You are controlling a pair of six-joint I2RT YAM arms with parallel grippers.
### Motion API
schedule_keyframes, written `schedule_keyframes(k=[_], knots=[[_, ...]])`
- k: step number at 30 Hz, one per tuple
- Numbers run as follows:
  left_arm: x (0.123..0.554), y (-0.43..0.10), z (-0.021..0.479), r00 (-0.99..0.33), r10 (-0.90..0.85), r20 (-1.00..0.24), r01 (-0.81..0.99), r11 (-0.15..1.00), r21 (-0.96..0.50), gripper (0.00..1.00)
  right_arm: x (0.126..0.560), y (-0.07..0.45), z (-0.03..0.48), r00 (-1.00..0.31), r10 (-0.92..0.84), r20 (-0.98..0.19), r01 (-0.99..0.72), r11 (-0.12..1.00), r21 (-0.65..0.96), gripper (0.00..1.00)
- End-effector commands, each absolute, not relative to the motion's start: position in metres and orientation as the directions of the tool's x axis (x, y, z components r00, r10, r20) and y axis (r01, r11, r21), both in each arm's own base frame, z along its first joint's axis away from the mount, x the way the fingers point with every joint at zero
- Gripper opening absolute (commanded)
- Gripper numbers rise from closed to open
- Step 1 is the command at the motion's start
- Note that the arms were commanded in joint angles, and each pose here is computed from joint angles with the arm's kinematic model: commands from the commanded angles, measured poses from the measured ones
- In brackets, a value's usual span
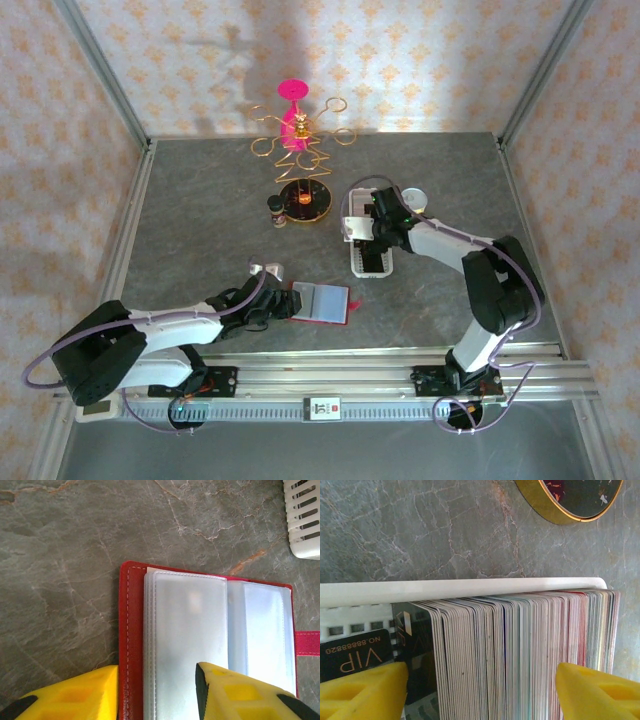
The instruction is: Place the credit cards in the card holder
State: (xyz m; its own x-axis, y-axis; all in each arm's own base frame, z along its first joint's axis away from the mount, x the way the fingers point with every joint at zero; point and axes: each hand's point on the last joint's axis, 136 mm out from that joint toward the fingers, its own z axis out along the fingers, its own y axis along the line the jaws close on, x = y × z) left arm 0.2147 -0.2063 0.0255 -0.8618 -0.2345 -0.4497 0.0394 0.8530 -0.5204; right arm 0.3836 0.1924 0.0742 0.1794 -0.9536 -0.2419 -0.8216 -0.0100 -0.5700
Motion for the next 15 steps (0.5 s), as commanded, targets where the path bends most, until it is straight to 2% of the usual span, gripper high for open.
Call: schedule_keyframes(k=[1,4,8,12,15], knots=[[0.212,-0.208,0.023,-0.867,-0.229,-0.443,0.046,0.848,-0.528,0.41,0.397,0.192,0.083,0.204,-0.956,-0.211,-0.784,-0.031,-0.62,0.74],[0.212,-0.209,0.023,-0.868,-0.23,-0.441,0.045,0.847,-0.53,0.4,0.397,0.192,0.087,0.206,-0.956,-0.21,-0.781,-0.032,-0.623,0.71],[0.211,-0.209,0.022,-0.869,-0.232,-0.437,0.043,0.845,-0.532,0.38,0.393,0.19,0.089,0.209,-0.958,-0.195,-0.785,-0.046,-0.618,0.6],[0.21,-0.209,0.021,-0.871,-0.228,-0.435,0.044,0.847,-0.53,0.37,0.388,0.187,0.088,0.216,-0.959,-0.184,-0.791,-0.061,-0.609,0.53],[0.209,-0.209,0.02,-0.872,-0.229,-0.433,0.042,0.846,-0.531,0.36,0.385,0.188,0.089,0.218,-0.956,-0.194,-0.797,-0.06,-0.601,0.42]])
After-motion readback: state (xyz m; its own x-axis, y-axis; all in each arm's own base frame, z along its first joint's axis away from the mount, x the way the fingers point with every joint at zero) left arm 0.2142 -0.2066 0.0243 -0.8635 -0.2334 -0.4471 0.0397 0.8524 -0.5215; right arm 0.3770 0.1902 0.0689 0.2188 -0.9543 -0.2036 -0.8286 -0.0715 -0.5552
